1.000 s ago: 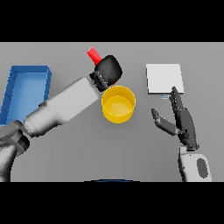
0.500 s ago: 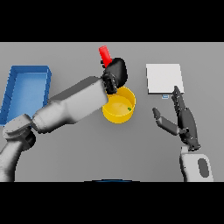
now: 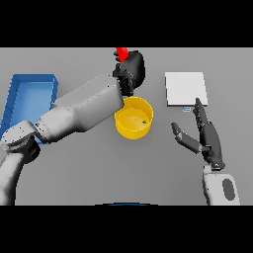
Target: Pick up the red beaker and tilt it to pour out 1 green nut into yellow bowl. Pick up the yellow bowl and place it on the metallic measuring scale.
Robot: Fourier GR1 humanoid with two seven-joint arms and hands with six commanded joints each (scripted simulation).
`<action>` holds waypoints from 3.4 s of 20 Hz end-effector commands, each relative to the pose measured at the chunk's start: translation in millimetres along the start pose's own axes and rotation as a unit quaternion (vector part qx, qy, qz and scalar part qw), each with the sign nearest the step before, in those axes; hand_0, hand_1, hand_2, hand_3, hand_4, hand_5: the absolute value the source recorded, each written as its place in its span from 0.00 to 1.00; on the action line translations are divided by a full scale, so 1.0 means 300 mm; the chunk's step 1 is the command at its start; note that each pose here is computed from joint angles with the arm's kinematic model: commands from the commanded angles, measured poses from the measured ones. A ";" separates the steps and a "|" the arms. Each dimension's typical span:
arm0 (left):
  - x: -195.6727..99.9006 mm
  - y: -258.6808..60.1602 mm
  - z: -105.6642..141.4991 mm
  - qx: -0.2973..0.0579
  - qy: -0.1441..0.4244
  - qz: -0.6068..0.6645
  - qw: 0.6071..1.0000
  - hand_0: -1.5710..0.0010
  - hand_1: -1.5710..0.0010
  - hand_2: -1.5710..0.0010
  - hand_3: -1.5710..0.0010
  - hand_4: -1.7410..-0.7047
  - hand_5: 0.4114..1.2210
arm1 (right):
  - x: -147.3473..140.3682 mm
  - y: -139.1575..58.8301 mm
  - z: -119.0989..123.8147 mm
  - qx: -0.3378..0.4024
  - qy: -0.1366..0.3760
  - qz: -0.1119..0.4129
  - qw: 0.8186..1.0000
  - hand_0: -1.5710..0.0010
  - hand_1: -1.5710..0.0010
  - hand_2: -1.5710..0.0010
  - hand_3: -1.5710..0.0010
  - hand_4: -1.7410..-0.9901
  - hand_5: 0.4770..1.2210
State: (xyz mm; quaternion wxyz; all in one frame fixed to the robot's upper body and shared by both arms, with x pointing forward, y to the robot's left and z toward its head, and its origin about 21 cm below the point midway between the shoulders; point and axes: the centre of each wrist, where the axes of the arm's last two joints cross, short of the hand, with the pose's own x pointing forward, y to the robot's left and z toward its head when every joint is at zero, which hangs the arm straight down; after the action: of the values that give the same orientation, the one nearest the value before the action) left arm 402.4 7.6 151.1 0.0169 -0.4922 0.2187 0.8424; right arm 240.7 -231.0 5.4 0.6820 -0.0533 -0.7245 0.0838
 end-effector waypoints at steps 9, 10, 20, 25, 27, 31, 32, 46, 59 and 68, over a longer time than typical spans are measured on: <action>-0.511 0.050 0.151 0.067 0.170 0.081 0.980 0.00 0.06 0.07 0.12 0.16 0.99 | 0.007 -0.003 -0.005 0.012 -0.014 -0.014 1.000 1.00 1.00 1.00 1.00 0.65 0.21; -0.575 0.047 0.177 0.067 0.197 0.115 0.971 0.00 0.05 0.05 0.09 0.18 0.99 | 0.010 0.002 -0.005 0.013 -0.015 -0.012 1.000 1.00 1.00 1.00 1.00 0.63 0.22; -0.815 -0.542 0.355 0.057 0.344 0.567 0.747 0.00 0.01 0.01 0.11 0.03 1.00 | 0.009 0.006 -0.025 0.032 -0.036 0.012 0.999 1.00 1.00 1.00 1.00 0.59 0.24; -0.679 -0.770 0.337 0.017 0.410 0.651 0.638 0.00 0.00 0.00 0.08 0.01 1.00 | 0.012 0.029 -0.037 0.036 -0.028 -0.002 0.999 1.00 1.00 1.00 1.00 0.62 0.24; -0.614 -0.858 0.338 -0.011 0.427 0.682 0.594 0.00 0.00 0.00 0.05 0.01 1.00 | 0.005 0.007 -0.036 0.035 -0.025 0.003 0.999 1.00 1.00 1.00 1.00 0.62 0.24; -0.457 -0.990 0.325 -0.049 0.440 0.735 0.513 0.00 0.00 0.00 0.10 0.00 1.00 | 0.003 0.006 -0.031 0.038 -0.028 0.010 0.999 1.00 1.00 1.00 1.00 0.58 0.27; -0.426 -1.000 0.317 -0.053 0.441 0.748 0.492 0.00 0.00 0.00 0.08 0.00 1.00 | 0.001 0.012 -0.026 0.039 -0.031 0.009 0.999 1.00 1.00 1.00 1.00 0.58 0.28; -0.125 -1.054 0.413 -0.054 0.465 0.776 0.423 0.00 0.00 0.00 0.10 0.10 0.78 | 0.007 0.001 -0.015 0.039 -0.030 0.026 0.998 1.00 1.00 1.00 1.00 0.54 0.34; -0.088 -1.009 0.481 -0.073 0.347 0.820 0.449 0.80 0.83 0.84 0.90 0.91 0.31 | -0.001 0.001 -0.020 0.038 -0.033 0.028 0.998 1.00 1.00 1.00 1.00 0.57 0.33; -0.066 -0.991 0.460 -0.066 0.354 0.811 0.462 0.97 0.98 0.98 0.99 0.98 0.31 | 0.030 0.026 -0.036 0.038 -0.022 0.064 0.997 1.00 1.00 1.00 1.00 0.61 0.28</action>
State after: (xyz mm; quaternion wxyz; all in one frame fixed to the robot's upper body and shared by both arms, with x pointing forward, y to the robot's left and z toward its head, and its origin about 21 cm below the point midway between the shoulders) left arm 371.7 333.1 121.0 -0.7848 -0.3491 0.4506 0.2431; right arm 250.7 -221.1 13.5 0.6600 -0.0715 -0.7314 0.1559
